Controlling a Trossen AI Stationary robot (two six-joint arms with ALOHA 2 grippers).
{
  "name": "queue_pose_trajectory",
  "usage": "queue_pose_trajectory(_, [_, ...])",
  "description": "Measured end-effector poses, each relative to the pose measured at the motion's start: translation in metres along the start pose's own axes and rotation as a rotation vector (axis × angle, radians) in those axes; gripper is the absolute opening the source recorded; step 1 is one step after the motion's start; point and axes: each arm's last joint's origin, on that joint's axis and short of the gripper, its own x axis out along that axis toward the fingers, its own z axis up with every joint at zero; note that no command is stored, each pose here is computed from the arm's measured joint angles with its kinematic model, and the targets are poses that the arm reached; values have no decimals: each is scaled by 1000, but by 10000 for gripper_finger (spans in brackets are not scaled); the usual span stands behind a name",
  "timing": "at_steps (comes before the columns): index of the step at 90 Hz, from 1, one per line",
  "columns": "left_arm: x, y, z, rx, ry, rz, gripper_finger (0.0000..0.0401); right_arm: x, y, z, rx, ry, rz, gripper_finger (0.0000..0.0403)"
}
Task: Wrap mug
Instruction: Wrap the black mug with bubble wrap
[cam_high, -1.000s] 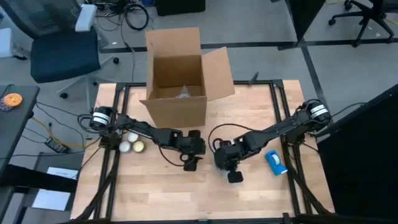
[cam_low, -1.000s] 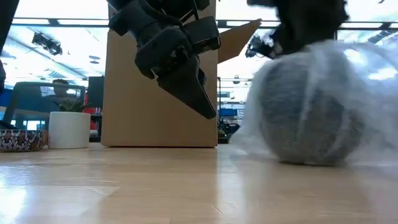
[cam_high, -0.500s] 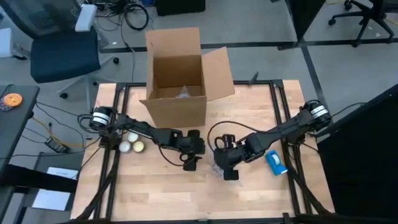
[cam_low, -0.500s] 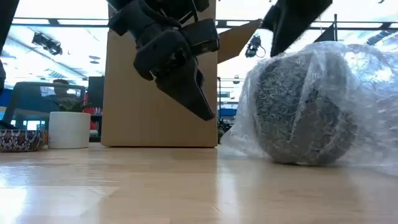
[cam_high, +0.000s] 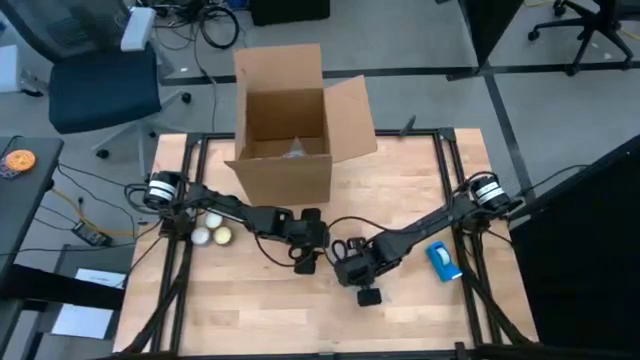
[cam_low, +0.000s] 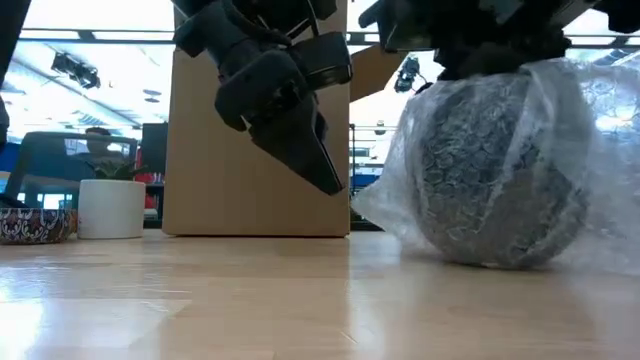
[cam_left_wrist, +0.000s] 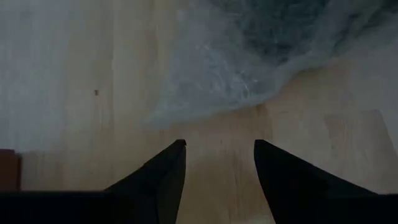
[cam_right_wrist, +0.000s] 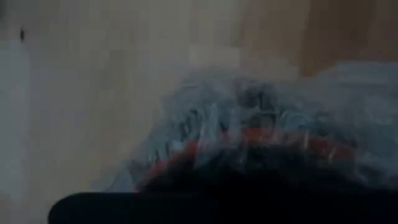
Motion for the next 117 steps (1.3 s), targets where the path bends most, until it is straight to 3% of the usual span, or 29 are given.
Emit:
queue_pose_trajectory(12, [0,0,0,19,3,0,173,-21,-1,-3,0,-50,-6,0])
queue_pose_trajectory(25, [-1,0,-2,22,28,12,173,-65,-3,-6,16,-171,5,0])
queue_pose_trajectory(46, [-2,1,1,21,21,26,172,-102,-7,-13,57,-303,-63,0])
queue_pose_trajectory(68, [-2,1,1,21,23,25,172,-74,-8,-6,74,-251,-141,0])
queue_pose_trajectory(96, [-2,1,-1,22,35,25,172,-21,-2,2,58,-95,-30,0])
queue_pose_trajectory(117, [-2,1,-1,23,37,31,173,-34,-1,-2,69,-92,17,0])
